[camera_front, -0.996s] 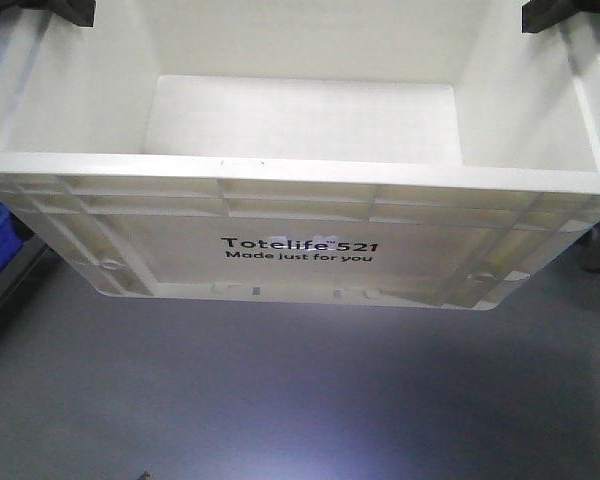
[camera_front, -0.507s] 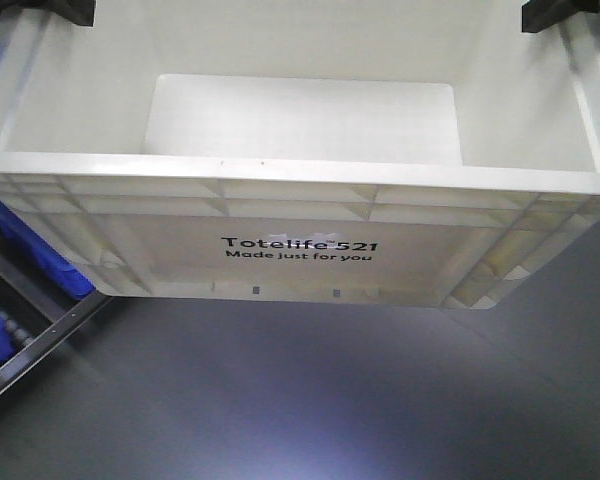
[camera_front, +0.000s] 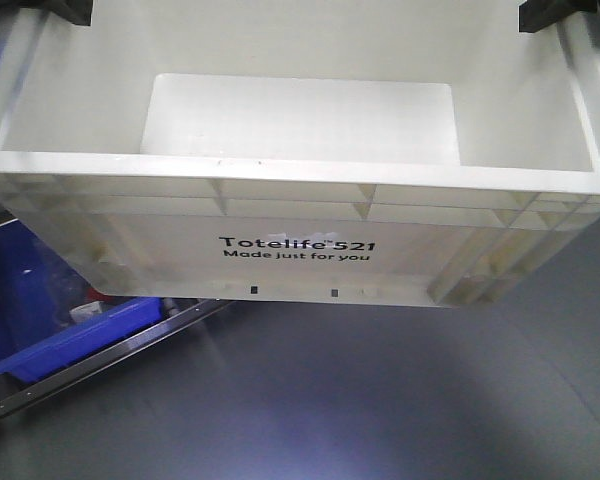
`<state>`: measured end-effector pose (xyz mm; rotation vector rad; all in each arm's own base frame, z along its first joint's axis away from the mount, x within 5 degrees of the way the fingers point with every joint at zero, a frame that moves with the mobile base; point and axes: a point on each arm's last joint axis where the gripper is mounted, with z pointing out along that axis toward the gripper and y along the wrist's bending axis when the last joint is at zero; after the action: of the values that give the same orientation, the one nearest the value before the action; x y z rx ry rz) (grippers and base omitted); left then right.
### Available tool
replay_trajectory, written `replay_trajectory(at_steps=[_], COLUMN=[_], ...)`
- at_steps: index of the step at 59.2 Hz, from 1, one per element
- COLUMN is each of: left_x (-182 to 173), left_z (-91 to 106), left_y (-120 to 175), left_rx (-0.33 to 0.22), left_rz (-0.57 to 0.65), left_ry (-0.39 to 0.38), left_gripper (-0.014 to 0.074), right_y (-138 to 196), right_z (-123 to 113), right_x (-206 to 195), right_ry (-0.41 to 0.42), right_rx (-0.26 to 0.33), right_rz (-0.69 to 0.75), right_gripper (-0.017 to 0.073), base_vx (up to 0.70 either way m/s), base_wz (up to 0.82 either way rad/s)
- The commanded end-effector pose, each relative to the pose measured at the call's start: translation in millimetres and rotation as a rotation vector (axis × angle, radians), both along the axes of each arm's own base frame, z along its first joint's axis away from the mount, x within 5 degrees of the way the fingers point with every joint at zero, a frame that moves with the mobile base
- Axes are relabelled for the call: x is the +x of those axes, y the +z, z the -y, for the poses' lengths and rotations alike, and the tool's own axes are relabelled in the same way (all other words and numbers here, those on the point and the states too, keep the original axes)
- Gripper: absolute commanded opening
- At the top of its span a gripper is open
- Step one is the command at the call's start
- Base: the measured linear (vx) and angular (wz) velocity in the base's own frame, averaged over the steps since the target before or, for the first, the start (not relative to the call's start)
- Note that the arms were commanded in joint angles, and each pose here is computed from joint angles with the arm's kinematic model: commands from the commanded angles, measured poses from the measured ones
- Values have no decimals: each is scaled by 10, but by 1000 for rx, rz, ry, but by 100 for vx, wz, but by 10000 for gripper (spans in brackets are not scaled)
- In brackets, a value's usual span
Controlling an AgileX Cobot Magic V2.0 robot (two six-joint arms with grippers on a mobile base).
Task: Place moving items into box and shelve
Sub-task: 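Hold the white tote with both grippers while aligning over the roller lane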
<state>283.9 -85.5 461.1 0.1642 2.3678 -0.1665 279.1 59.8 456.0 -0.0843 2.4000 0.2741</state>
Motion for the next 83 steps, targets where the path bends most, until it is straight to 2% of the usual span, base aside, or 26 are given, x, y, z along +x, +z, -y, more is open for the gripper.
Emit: replay_trajectory(at_steps=[1,49,83], left_x=[-136,-136,-136], left_z=[-129,-129,-129], left_y=[347,347,347], left_rx=[22,22,21], left_rz=[211,211,211], left_ry=[27,27,27], left_gripper=[2,2,2], right_y=[319,316,316], right_z=[93,93,93], right_x=[-107,-104,-103], right_ry=[-30,-30,-30], right_rx=[-20,-21,-21], right_rz=[204,203,203], right_gripper=[-5,-5,-5], base_vx=[20,16,10], base_wz=[69,51,13])
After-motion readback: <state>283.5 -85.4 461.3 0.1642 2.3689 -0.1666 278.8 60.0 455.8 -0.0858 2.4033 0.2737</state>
